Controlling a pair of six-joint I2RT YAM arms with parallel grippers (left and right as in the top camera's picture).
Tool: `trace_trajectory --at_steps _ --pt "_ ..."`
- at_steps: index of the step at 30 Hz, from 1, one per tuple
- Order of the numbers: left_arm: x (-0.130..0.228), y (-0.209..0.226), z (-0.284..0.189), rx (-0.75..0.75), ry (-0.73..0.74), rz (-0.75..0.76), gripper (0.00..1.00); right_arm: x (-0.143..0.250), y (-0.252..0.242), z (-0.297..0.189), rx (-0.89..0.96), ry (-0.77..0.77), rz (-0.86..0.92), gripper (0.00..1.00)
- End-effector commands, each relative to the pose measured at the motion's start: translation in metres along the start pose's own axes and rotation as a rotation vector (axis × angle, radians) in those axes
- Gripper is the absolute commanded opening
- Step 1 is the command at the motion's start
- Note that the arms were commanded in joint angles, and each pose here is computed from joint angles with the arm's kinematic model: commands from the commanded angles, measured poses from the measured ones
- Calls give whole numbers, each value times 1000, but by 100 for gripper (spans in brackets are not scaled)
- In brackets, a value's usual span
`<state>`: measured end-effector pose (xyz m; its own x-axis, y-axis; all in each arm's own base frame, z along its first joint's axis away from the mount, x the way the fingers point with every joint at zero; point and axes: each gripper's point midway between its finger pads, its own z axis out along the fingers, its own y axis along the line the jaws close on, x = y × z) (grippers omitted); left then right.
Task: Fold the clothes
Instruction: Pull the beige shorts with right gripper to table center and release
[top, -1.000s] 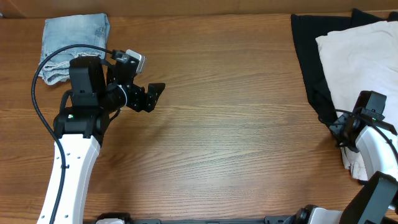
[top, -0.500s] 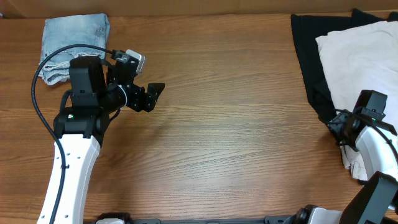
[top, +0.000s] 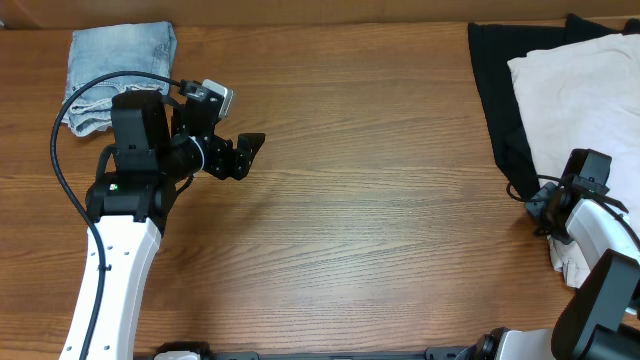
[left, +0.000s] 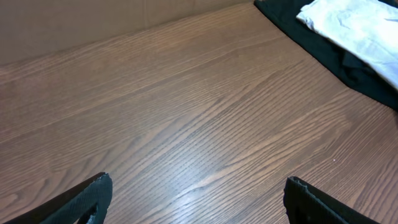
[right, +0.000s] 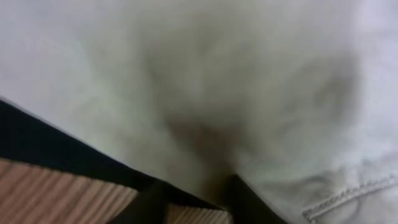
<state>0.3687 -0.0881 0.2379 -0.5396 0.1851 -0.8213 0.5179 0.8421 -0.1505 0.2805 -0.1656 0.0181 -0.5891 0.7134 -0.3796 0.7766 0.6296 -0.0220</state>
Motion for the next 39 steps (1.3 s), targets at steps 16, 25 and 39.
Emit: trace_trajectory --at_steps 16,25,39 --pt "-28 5 -1 -11 -91 39 75 -45 48 -106 -231 39 -142 4" --pt "-42 19 -6 -63 -145 4 76 15 156 -200 -576 87 -511 4" --pt "-40 122 -63 -380 -211 -142 87 276 339 -331 -1107 28 -1021 4"
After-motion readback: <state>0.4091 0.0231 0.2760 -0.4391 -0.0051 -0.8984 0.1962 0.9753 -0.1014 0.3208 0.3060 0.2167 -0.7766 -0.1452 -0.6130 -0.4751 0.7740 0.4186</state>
